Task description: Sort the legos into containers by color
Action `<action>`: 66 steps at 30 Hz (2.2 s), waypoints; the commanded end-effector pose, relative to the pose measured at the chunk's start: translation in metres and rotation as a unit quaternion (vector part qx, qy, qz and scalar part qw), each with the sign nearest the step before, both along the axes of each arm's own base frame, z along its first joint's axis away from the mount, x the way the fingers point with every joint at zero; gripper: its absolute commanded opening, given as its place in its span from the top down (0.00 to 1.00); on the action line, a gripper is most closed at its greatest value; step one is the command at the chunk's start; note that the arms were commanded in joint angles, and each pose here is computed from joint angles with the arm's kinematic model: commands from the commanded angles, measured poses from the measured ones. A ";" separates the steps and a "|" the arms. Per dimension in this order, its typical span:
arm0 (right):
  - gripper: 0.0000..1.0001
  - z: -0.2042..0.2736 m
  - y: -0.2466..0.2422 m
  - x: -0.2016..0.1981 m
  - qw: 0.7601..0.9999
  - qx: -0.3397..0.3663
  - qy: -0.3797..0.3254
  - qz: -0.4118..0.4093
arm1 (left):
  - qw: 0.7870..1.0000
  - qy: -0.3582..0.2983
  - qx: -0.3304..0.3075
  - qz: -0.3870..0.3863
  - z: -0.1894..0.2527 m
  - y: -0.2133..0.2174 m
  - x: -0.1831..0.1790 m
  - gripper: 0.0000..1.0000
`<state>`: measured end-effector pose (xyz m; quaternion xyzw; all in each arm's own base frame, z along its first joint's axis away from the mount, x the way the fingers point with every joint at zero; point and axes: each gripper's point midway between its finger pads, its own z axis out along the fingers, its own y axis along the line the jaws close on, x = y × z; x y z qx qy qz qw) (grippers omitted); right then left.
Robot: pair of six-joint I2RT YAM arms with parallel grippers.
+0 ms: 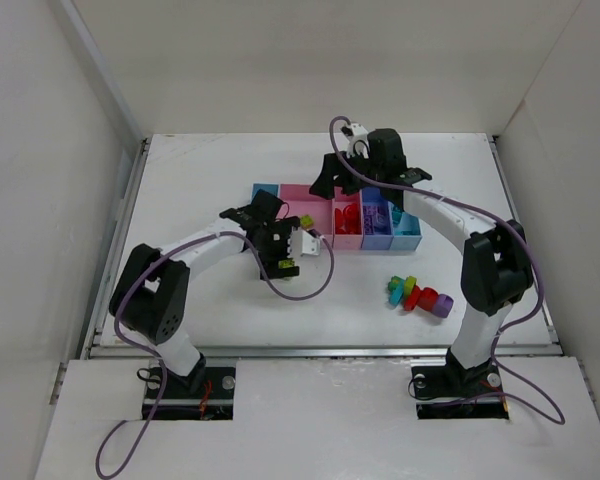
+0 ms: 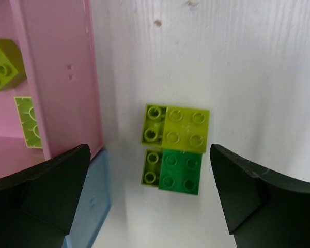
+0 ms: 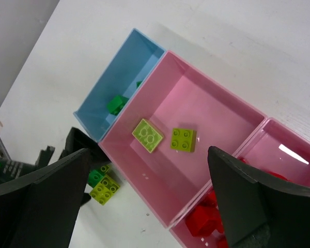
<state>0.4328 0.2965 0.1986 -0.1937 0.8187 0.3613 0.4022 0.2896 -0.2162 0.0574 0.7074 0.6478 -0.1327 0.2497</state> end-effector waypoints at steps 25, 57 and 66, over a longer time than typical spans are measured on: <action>0.01 0.020 -0.011 0.001 0.999 -0.014 -0.034 -0.005 | 0.998 0.042 0.008 -0.036 -0.026 0.023 -0.016 0.46; 0.01 0.062 0.055 -0.081 0.980 0.018 -0.019 0.199 | 0.971 -0.020 -0.157 0.178 0.129 -0.015 0.056 1.00; 0.10 0.046 0.070 -0.086 0.973 0.041 0.016 0.227 | 0.961 -0.027 -0.185 0.203 0.144 -0.019 0.063 1.00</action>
